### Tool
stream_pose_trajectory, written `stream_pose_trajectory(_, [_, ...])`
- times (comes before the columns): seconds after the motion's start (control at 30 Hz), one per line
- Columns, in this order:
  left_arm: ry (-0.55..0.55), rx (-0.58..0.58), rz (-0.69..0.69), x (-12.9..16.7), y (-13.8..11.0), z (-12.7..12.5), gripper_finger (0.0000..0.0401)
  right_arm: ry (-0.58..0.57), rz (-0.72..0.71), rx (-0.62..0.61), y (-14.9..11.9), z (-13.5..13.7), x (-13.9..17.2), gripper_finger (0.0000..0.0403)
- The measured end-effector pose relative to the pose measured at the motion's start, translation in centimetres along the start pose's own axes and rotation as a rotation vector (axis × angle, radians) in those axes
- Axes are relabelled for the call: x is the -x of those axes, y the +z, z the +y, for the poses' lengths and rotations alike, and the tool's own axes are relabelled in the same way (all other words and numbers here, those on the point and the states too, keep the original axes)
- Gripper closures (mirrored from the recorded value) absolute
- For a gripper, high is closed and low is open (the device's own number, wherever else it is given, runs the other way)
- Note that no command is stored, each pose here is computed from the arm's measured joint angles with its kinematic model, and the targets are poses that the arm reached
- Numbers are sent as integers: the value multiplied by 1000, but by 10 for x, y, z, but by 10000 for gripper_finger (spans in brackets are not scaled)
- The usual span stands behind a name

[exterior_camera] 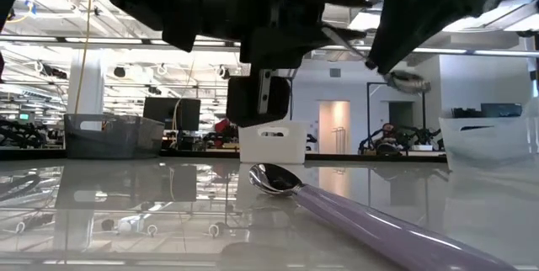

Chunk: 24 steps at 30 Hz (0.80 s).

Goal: Sort silverware by color (type)
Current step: Put the black spoon into the black bin

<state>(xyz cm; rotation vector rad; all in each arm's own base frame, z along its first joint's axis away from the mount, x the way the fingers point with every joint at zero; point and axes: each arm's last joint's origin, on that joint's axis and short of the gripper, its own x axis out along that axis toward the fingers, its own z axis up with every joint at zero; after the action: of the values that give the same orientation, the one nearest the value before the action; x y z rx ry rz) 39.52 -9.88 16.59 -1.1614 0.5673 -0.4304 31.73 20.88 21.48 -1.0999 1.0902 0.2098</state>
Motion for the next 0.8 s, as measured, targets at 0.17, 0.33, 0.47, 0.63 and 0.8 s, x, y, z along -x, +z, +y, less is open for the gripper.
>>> stream_pose_trajectory(0.17, [16, 65, 4, 2, 4, 3, 337, 40, -11, -23, 1, 4, 2, 379])
stream_pose_trajectory(0.33, [11, 68, 4, 4, 8, 4, 337, 53, -16, -11, 2, 11, 6, 379])
stream_pose_trajectory(0.47, [58, 89, 4, 4, 7, 9, 337, 55, -17, -17, 2, 10, 6, 379])
stream_pose_trajectory(0.63, [86, 112, 18, 4, 4, 11, 337, 52, -5, -8, 0, 4, 1, 379])
stream_pose_trajectory(0.8, [56, 127, 42, 4, 4, 9, 337, 46, -4, 0, 0, 4, 2, 379])
